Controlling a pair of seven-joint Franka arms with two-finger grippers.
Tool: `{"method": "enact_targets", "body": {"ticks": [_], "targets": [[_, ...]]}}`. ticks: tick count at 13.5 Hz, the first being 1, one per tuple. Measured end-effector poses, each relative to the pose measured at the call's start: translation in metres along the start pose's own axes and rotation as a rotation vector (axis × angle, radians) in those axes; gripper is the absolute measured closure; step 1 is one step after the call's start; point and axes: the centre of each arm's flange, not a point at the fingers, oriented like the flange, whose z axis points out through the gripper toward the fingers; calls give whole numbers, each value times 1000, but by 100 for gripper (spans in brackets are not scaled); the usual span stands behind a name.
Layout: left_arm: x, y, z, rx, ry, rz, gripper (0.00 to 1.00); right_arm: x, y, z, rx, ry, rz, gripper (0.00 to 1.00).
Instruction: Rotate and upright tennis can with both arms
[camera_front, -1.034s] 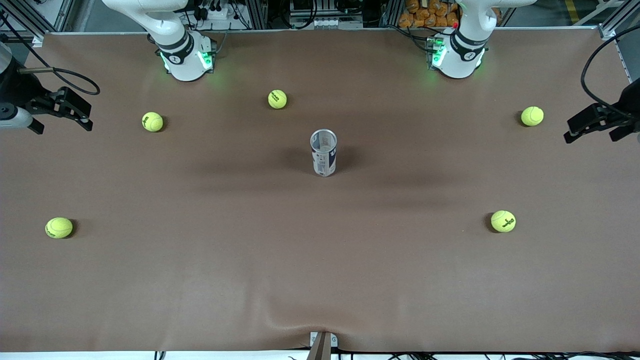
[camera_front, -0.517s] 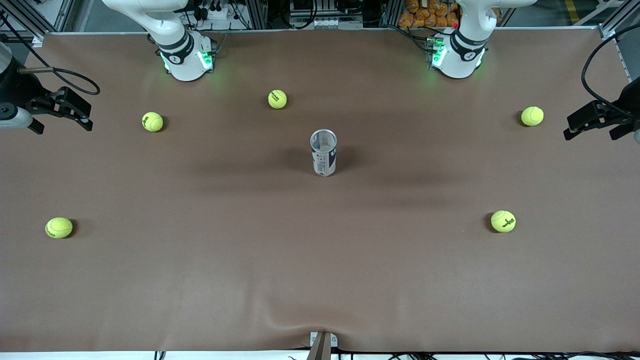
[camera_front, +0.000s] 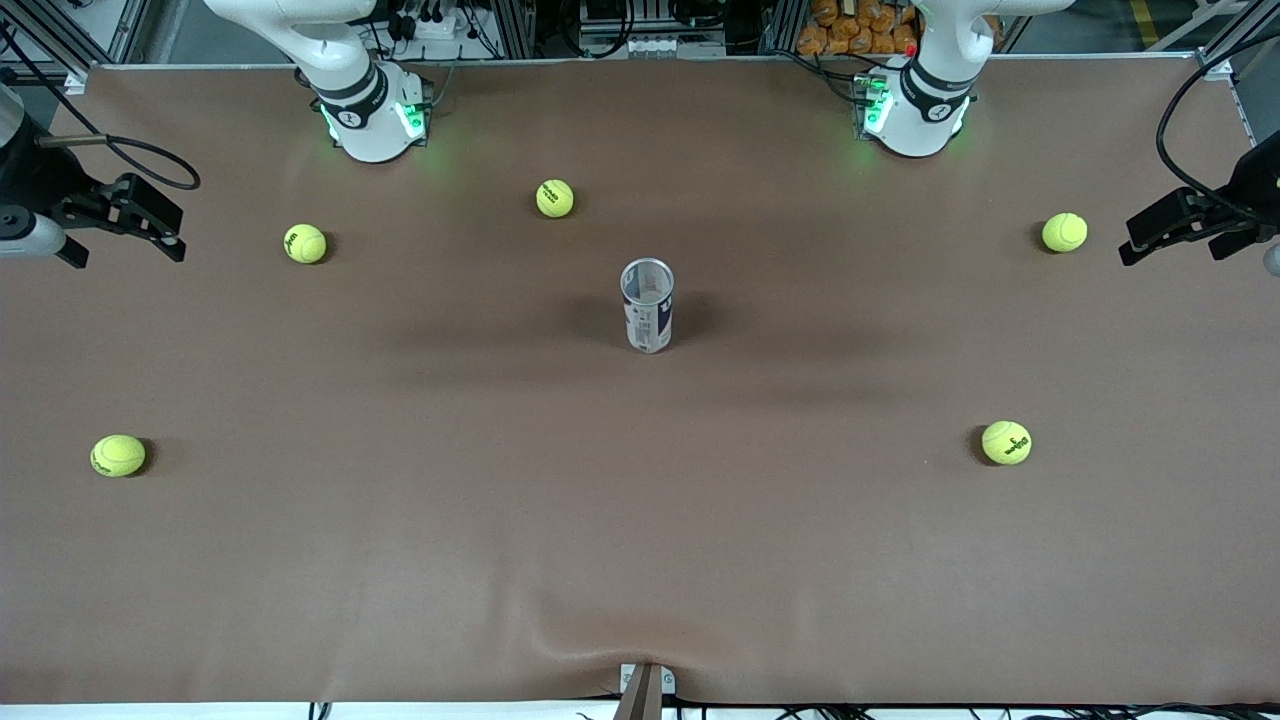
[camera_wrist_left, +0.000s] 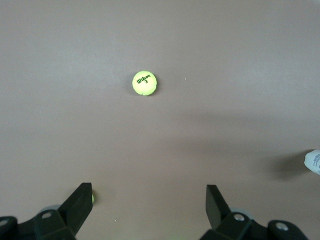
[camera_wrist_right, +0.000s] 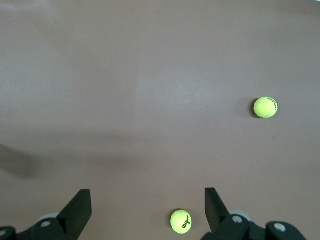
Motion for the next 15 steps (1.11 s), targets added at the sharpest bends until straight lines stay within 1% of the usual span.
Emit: {"method": "enact_targets", "body": {"ticks": [8, 15], "targets": [[3, -1, 8, 2, -15, -2, 0, 0, -17, -2, 2, 5, -29, 0], [3, 1, 8, 2, -16, 0, 0, 0, -20, -1, 3, 4, -35, 0]]}}
